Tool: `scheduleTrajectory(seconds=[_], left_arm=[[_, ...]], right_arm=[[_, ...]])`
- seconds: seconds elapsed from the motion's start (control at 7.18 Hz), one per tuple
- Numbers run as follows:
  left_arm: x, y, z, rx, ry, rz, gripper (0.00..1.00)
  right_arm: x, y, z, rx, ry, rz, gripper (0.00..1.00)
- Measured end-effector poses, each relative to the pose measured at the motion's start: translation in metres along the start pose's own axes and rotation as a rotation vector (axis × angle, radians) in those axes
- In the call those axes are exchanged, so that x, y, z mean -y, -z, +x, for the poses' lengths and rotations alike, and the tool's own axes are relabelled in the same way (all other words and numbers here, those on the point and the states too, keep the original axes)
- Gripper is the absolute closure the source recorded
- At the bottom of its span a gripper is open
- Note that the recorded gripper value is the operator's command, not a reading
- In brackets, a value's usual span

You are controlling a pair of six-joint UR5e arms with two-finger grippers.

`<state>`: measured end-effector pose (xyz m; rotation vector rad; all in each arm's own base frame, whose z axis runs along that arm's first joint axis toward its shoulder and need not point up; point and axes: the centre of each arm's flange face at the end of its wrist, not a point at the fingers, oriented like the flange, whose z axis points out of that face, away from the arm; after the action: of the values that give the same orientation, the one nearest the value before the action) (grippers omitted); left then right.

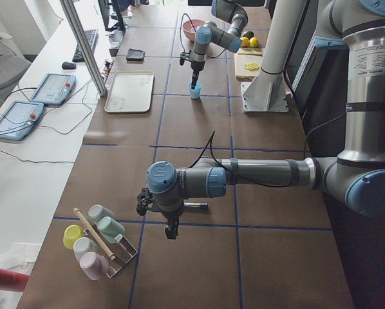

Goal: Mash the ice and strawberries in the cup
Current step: 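Open the right gripper to drop the ice cube into the cup, then move the right gripper back into the pink bowl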

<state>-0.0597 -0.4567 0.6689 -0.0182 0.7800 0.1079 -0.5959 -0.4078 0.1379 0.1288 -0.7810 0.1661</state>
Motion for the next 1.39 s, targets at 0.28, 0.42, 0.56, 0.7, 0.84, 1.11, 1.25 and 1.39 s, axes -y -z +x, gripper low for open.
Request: scheduleTrajectory(seconds=[0.28, 0.42, 0.56, 0.7, 0.84, 1.11, 1.25, 1.39], left_arm=[[0.0, -0.001, -0.001, 0.0, 0.002, -0.002, 0.0], [0.0, -0.001, -0.001, 0.0, 0.002, -0.003, 0.0], [0.0, -0.001, -0.001, 0.0, 0.002, -0.003, 0.0], [0.0, -0.001, -0.001, 0.0, 0.002, -0.003, 0.0], [0.0, -0.001, -0.001, 0.0, 0.002, -0.003, 0.0], [0.0, -0.001, -0.001, 0.001, 0.001, -0.004, 0.0], [0.0, -0.001, -0.001, 0.001, 0.002, -0.004, 0.0], [0.0, -0.001, -0.001, 0.001, 0.001, -0.004, 0.0]], right_arm=[[0.031, 0.01, 0.02, -0.014, 0.012, -0.005, 0.01], [0.048, 0.013, 0.048, -0.03, 0.055, -0.012, 0.0], [0.059, 0.019, 0.097, -0.034, 0.127, -0.02, 0.01], [0.066, 0.031, 0.157, -0.028, 0.207, -0.036, 0.0], [0.074, 0.045, 0.22, -0.026, 0.276, -0.058, 0.0], [0.098, 0.059, 0.35, -0.073, 0.401, -0.099, 0.01], [0.108, 0.064, 0.416, -0.1, 0.448, -0.125, 0.01], [0.11, 0.066, 0.473, -0.105, 0.474, -0.138, 0.01]])
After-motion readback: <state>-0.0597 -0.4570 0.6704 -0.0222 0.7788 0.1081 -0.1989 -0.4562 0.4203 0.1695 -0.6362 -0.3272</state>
